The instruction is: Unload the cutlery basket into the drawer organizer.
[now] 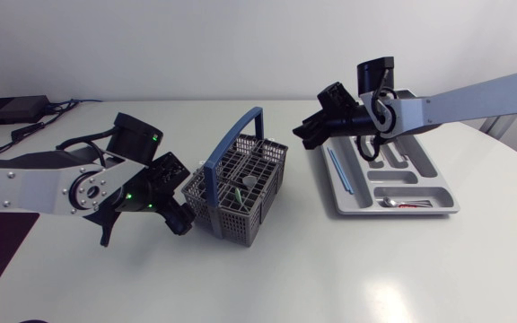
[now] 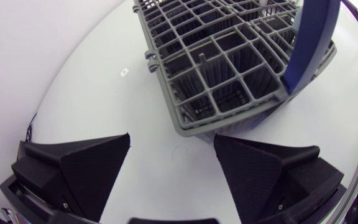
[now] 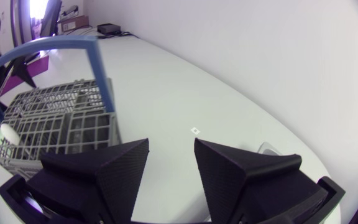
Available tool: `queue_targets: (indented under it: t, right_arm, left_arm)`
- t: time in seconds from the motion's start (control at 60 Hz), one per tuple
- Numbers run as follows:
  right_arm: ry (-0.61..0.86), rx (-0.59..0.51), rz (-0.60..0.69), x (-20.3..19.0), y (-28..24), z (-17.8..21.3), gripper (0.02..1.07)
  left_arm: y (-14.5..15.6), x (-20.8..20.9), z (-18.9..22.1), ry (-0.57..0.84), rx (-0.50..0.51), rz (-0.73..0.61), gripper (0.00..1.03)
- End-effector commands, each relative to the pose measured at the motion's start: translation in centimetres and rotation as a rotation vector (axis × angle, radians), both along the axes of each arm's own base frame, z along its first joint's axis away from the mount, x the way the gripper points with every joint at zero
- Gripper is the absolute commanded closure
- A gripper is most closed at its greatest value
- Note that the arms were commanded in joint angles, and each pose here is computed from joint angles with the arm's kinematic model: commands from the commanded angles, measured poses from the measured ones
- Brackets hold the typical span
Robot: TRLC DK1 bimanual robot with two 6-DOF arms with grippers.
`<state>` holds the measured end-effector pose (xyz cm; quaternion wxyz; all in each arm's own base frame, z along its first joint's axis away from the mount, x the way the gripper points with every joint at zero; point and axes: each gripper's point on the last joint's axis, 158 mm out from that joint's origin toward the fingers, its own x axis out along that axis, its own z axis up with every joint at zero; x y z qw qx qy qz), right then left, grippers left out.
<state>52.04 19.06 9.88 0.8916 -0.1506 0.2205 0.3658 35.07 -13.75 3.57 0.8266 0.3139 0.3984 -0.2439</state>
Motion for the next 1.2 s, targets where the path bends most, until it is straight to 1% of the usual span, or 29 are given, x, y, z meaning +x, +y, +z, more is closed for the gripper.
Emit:
queue_targets:
  t: [0.0,0.117,0.167,0.217,0.283,0.367,0.417,0.6,0.9,1.1,1.183]
  right_arm:
    - [0.092,0.071,-0.046,1.8,0.1,-1.6,0.52]
    - [0.199,0.112,-0.030,2.1,1.2,-3.1,0.53]
    - [0.228,0.121,-0.005,1.7,1.9,-3.7,0.63]
    - [0.260,0.127,0.016,1.1,2.5,-4.1,0.69]
    - [0.305,0.147,0.054,0.0,3.2,-4.6,0.80]
    - [0.356,0.164,0.090,-1.3,3.5,-4.9,0.87]
    - [0.378,0.154,0.116,-2.6,3.4,-5.1,0.91]
    - [0.398,0.139,0.166,-6.8,2.7,-4.7,0.92]
    - [0.424,0.111,0.218,-14.0,2.2,-4.7,0.92]
    - [0.432,0.094,0.259,-16.8,3.5,-4.9,0.92]
    - [0.411,0.085,0.250,-16.9,3.5,-4.4,0.92]
  left_arm:
    - [0.0,0.7,0.1,-0.013,0.008,-0.010,0.06]
    - [0.2,1.1,-0.1,-0.015,0.007,-0.003,0.06]
    - [0.2,1.3,-0.3,-0.016,0.007,-0.001,0.06]
    - [0.2,1.5,-0.5,-0.018,0.007,0.002,0.06]
    - [0.3,1.9,-0.7,-0.021,0.007,0.004,0.06]
    - [0.3,2.4,-0.7,-0.025,0.006,0.011,0.06]
    - [0.3,2.8,-0.5,-0.033,0.004,0.012,0.06]
    - [0.4,4.6,0.2,-0.062,-0.006,0.030,0.06]
    - [2.2,9.5,0.3,-0.087,0.007,0.081,0.06]
    - [3.6,12.9,0.1,-0.090,0.011,0.123,0.06]
    - [4.2,13.5,0.0,-0.084,0.012,0.139,0.06]
